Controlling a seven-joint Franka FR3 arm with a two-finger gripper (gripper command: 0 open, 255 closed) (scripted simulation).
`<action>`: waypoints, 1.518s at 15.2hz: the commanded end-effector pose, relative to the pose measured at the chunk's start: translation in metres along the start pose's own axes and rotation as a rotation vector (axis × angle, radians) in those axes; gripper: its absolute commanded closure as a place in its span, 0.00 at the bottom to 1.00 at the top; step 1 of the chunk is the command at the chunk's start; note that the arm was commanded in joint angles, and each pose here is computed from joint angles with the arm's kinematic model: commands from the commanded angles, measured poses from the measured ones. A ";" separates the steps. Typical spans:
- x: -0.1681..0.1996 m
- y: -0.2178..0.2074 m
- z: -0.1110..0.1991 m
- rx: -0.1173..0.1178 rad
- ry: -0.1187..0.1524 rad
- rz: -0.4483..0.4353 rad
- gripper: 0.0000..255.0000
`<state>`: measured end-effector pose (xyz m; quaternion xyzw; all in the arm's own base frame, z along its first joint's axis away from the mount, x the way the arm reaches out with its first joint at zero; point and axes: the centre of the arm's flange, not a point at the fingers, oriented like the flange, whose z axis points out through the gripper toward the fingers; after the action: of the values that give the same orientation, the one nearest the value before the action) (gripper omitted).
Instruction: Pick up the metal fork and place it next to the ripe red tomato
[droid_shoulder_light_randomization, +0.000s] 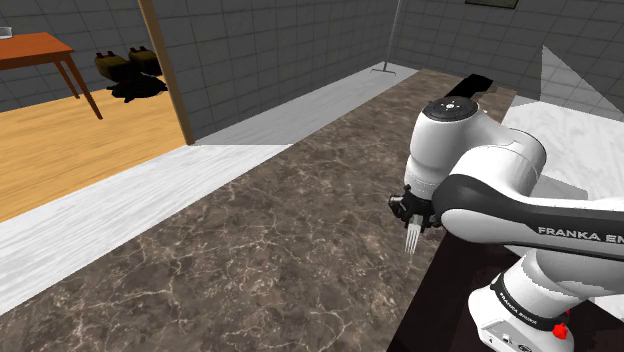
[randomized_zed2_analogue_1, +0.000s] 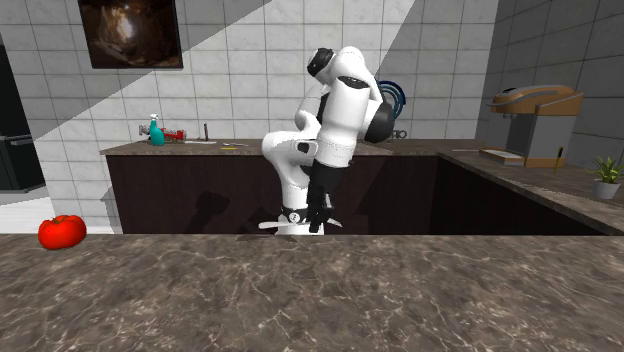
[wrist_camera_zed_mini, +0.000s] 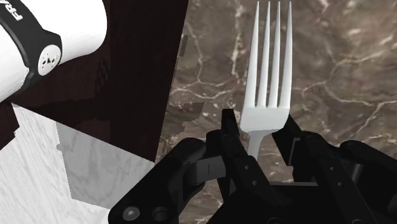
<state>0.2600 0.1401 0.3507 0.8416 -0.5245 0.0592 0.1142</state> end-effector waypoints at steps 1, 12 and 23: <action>0.003 0.001 -0.012 0.000 0.000 0.000 1.00; 0.016 0.009 -0.068 0.000 0.000 0.000 1.00; 0.095 0.033 -0.071 0.000 0.000 0.000 1.00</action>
<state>0.2712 0.0751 0.4462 0.8411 -0.5255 0.0587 0.1140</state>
